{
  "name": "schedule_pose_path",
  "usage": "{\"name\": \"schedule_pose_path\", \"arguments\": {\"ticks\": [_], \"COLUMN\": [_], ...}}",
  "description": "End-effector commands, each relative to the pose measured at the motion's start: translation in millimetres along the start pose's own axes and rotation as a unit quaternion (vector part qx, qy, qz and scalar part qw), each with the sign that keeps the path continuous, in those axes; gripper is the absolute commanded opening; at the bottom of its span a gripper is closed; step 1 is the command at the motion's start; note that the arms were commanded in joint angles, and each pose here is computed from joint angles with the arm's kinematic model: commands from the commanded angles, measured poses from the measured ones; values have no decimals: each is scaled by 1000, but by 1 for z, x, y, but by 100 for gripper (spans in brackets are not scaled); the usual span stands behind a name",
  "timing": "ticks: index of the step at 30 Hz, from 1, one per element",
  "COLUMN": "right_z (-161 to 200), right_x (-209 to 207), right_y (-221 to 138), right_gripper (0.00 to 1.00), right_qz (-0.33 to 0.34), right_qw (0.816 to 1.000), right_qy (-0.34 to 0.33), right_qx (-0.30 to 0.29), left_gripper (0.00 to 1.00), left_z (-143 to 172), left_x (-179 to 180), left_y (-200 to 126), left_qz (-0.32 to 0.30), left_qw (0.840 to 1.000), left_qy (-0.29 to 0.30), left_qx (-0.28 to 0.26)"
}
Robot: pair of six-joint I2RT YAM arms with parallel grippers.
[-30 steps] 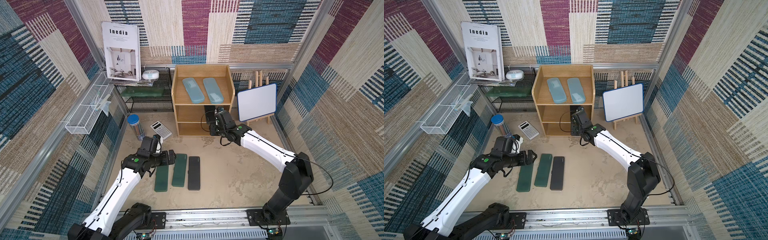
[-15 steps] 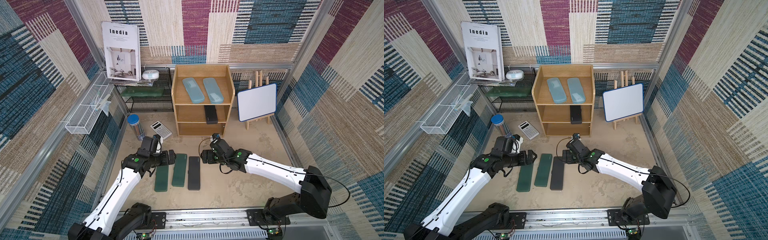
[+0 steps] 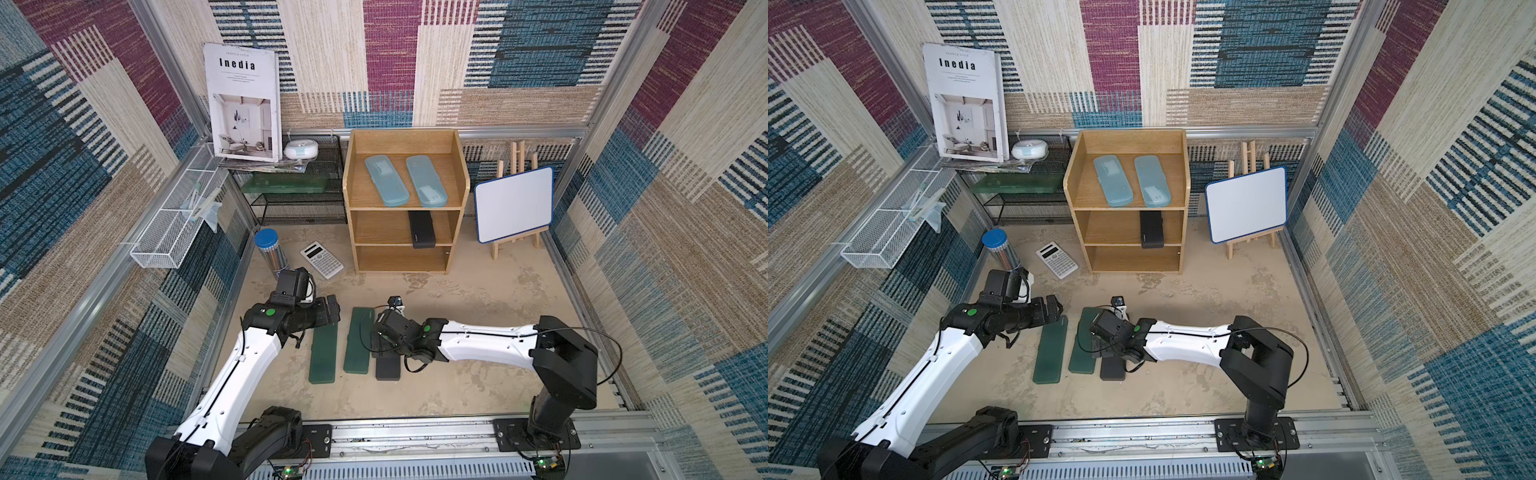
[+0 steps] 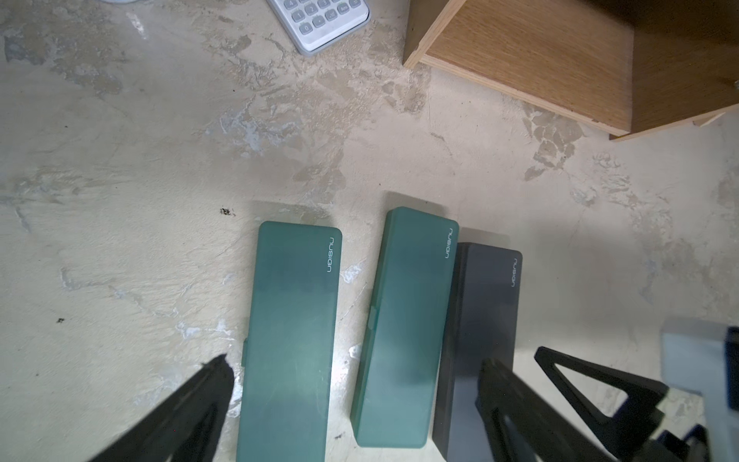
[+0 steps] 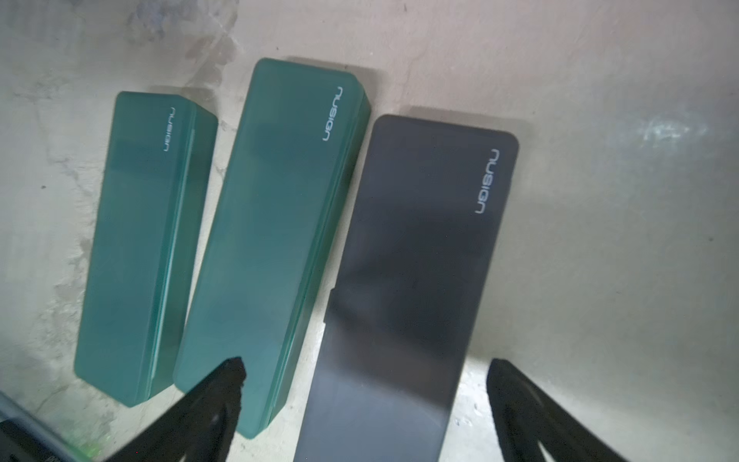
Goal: Place the pencil cases on the shelf according to color
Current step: Pick up the pencil case from the center of the board.
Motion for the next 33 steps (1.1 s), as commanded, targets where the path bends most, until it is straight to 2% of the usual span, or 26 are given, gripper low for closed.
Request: {"name": "schedule_pose_path", "arguments": {"ticks": [1, 9, 15, 18, 22, 28, 33], "right_z": [9, 32, 32, 31, 31, 19, 16], "right_x": [-11, -22, -51, -67, -82, -69, -70], "right_y": [10, 30, 16, 8, 0, -18, -35], "right_gripper": [99, 99, 99, 99, 99, 99, 99], "right_qz": [53, 91, 144, 150, 138, 86, 78], "right_qw": [998, 994, 989, 988, 989, 994, 992], "right_qy": [-17, -29, -18, -16, -19, -67, -100], "right_qx": [20, 60, 40, 41, 40, 23, 23], "left_gripper": [100, 100, 100, 100, 100, 100, 100], "left_z": [1, -1, 0, 0, 0, 1, 1], "left_x": [0, 3, 0, -2, -4, -5, -6], "left_y": [-2, -2, 0, 1, 1, 2, 3], "left_qz": [5, -2, 8, 14, 20, 25, 27], "left_qw": [1000, 1000, 1000, 1000, 1000, 1000, 999], "left_qy": [-1, -4, -4, -4, -5, -5, -4], "left_qx": [3, 0, 5, 10, 11, 14, 17]}}
Point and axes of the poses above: each gripper's point midway between its finger pads, its own y axis out along the fingers, its own x axis along the line the jaws close on, z = x × y, the point moved 4 cm from there along -y, back along the fingers
